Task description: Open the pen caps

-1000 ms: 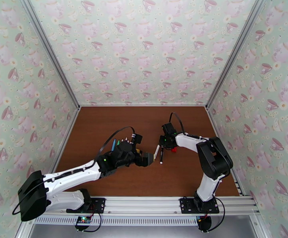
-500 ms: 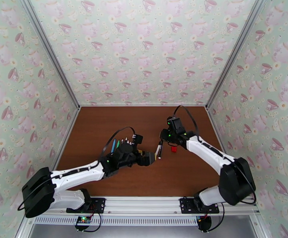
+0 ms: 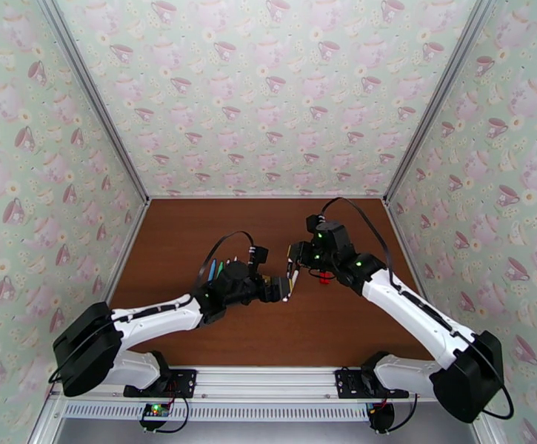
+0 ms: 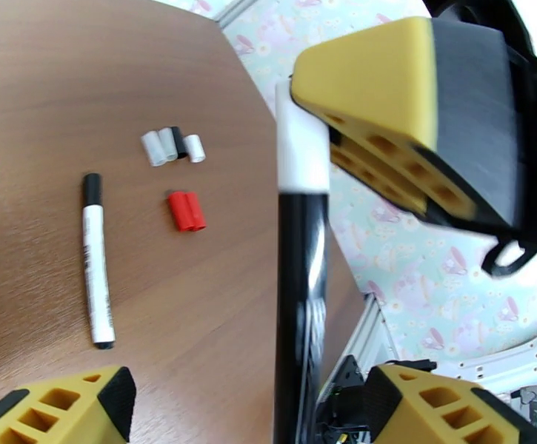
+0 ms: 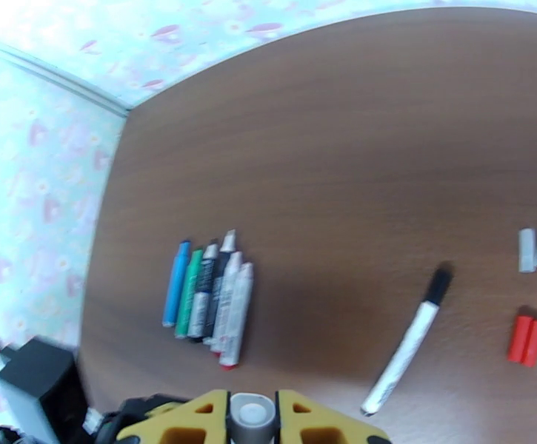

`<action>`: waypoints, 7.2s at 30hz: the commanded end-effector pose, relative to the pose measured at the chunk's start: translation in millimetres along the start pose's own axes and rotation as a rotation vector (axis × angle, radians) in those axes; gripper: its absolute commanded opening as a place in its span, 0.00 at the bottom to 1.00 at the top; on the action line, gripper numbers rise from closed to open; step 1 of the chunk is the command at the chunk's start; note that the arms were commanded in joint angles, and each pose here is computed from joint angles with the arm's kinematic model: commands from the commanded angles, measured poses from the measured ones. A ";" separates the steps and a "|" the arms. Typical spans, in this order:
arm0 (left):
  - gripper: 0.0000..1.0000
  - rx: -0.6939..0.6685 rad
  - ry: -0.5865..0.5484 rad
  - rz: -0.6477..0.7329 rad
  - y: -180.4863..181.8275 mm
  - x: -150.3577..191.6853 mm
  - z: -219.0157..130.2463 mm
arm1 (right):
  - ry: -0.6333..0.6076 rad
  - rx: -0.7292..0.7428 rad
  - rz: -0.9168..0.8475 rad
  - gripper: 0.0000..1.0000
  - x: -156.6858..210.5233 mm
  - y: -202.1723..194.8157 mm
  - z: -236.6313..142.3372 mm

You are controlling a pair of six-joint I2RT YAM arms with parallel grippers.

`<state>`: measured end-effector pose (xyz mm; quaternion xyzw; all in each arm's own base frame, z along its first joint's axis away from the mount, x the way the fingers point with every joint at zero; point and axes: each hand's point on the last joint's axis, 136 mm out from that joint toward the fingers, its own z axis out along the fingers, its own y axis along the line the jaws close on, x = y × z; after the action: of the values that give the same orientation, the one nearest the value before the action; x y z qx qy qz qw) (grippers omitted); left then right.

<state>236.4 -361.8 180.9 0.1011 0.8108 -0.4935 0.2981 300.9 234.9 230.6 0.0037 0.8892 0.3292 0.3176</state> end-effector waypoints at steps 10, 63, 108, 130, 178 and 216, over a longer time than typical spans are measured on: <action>0.47 0.039 -0.005 0.015 -15.4 -11.4 3.6 | -0.025 -0.100 0.061 0.19 6.3 23.2 -4.2; 0.07 0.141 0.061 0.119 -40.0 4.2 -17.7 | 0.066 -0.241 0.019 0.20 13.8 56.2 -5.6; 0.07 -0.045 0.124 0.281 -50.4 30.4 -17.1 | -0.102 0.019 0.046 0.12 -26.3 -41.6 -54.4; 0.11 0.016 0.034 0.118 -32.3 5.0 -33.5 | 0.152 0.421 0.096 0.17 25.3 -209.0 -2.0; 0.12 0.021 0.055 0.107 -28.4 10.0 -24.3 | 0.309 0.388 0.188 0.32 37.1 -254.7 40.7; 0.19 -0.824 0.048 0.199 108.7 -19.1 -15.9 | -0.069 -0.179 -0.002 1.00 45.4 -65.6 -76.1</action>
<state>281.4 -305.9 118.6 0.0714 0.9312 -0.1502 0.3244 244.8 141.4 208.8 -0.0031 0.8505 0.3825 0.3609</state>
